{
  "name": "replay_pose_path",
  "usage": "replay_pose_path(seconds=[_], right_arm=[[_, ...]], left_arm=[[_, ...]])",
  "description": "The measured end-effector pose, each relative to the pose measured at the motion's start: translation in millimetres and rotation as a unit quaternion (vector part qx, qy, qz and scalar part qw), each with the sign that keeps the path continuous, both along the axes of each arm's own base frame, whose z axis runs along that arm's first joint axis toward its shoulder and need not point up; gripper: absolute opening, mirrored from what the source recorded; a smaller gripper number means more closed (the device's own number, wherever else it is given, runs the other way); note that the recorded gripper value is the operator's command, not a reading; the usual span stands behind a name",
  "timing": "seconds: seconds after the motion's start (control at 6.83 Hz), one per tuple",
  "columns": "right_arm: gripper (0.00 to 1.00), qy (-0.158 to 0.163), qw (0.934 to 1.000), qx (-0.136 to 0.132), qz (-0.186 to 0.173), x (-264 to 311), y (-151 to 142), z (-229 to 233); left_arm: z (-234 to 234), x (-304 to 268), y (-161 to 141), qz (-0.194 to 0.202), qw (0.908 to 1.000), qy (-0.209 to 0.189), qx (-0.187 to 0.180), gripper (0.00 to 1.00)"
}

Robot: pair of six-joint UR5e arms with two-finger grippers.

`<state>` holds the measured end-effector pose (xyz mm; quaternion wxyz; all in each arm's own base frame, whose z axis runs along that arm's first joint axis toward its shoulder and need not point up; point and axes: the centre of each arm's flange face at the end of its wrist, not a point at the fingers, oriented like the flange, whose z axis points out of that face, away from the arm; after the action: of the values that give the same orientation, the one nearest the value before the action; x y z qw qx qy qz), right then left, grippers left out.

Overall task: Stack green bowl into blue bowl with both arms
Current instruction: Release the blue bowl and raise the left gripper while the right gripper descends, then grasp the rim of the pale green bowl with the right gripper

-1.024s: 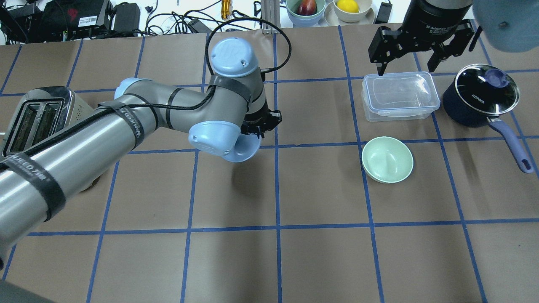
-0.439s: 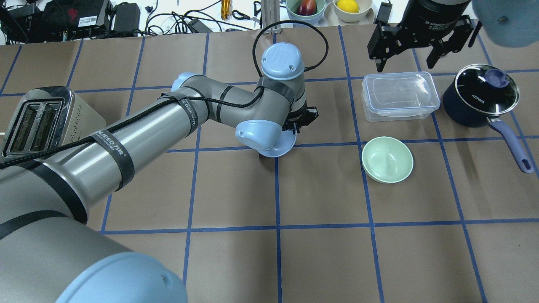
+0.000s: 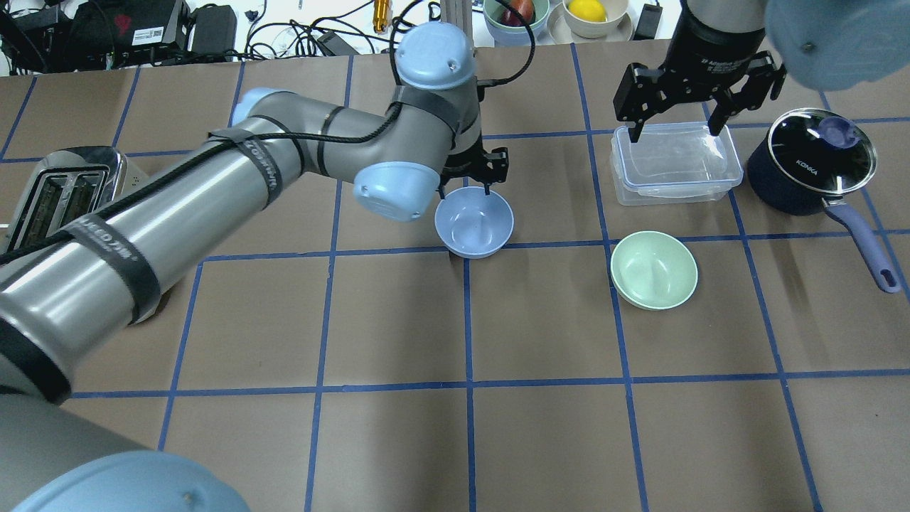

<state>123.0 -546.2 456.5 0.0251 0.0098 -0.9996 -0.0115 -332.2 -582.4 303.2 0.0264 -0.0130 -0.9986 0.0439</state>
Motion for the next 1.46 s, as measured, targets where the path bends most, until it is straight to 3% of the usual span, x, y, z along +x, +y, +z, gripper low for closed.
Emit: replay_pose_path(seconds=[0.29, 0.44, 0.59, 0.73, 0.88, 1.02, 1.17, 1.46], right_arm=[[1.0, -0.008, 0.9982, 0.047, 0.037, -43.7, -10.5, -67.1], [1.0, -0.015, 0.9975, 0.054, 0.043, -81.6, -3.9, -110.1], [0.96, -0.017, 0.9979, 0.043, 0.046, -108.4, 9.6, -153.4], [0.76, -0.017, 0.9985, 0.023, 0.046, -118.1, 23.7, -187.8], [0.35, -0.03, 0.9985, 0.009, 0.045, -116.8, 34.5, -209.7], [0.07, -0.049, 0.9978, 0.003, 0.045, -113.0, 39.9, -221.5], [0.0, -0.059, 0.9972, 0.007, 0.046, -110.8, 43.4, -229.8], [0.0, -0.061, 0.9969, 0.015, 0.049, -110.4, 48.6, -237.8]], left_arm=[[77.9, 120.3, -2.6, -0.044, 0.9986, -0.016, 0.026, 1.0], [118.4, 170.5, 10.5, -0.042, 0.9987, -0.014, 0.026, 1.0], [148.1, 202.5, 29.3, -0.035, 0.999, -0.013, 0.026, 1.0], [168.7, 215.2, 45.9, -0.032, 0.9992, -0.011, 0.022, 1.0], [186.6, 218.8, 56.4, -0.029, 0.9995, -0.013, 0.006, 1.0], [195.4, 219.5, 59.6, -0.027, 0.9994, -0.018, -0.01, 1.0], [197.7, 220.0, 61.2, -0.027, 0.9993, -0.021, -0.014, 1.0], [197.7, 220.9, 70.2, -0.026, 0.9994, -0.021, 0.004, 1.0]])
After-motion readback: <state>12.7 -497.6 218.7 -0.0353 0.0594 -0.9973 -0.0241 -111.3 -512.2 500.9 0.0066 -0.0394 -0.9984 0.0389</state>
